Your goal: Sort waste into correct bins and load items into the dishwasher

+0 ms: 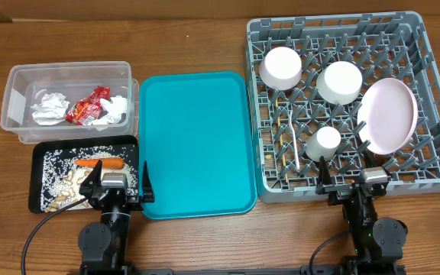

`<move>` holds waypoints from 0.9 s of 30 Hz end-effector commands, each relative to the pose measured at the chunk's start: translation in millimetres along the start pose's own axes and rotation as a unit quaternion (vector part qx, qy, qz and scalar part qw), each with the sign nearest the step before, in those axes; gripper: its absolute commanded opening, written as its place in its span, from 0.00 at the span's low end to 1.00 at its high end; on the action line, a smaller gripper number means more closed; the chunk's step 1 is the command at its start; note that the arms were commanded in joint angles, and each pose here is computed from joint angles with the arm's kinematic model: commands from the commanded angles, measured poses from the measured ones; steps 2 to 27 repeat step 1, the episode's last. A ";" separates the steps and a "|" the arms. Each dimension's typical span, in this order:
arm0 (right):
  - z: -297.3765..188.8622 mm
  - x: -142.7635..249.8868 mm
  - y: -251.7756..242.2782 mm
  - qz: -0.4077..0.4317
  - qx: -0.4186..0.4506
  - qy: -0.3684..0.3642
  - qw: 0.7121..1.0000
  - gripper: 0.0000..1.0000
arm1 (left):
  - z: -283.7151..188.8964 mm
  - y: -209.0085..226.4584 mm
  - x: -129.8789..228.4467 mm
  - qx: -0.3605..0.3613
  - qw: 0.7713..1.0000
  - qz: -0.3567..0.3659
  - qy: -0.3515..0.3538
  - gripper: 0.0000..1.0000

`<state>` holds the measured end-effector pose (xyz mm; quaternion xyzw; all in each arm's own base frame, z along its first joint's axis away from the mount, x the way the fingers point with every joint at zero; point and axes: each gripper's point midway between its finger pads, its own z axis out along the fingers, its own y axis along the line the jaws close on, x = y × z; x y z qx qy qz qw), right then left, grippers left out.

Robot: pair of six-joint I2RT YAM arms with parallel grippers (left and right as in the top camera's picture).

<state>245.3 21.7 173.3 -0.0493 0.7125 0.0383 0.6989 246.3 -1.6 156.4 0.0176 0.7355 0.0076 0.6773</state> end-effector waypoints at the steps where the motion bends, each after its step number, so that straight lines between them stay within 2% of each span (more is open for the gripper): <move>1: 0.0 1.8 -0.5 -0.004 0.001 -0.002 1.000 1.00 | -0.2 1.9 0.3 -0.006 1.000 0.010 -0.003 1.00; 27: 0.0 1.8 -0.5 -0.004 0.001 -0.002 1.000 1.00 | -0.2 1.9 0.3 -0.006 1.000 0.010 -0.003 1.00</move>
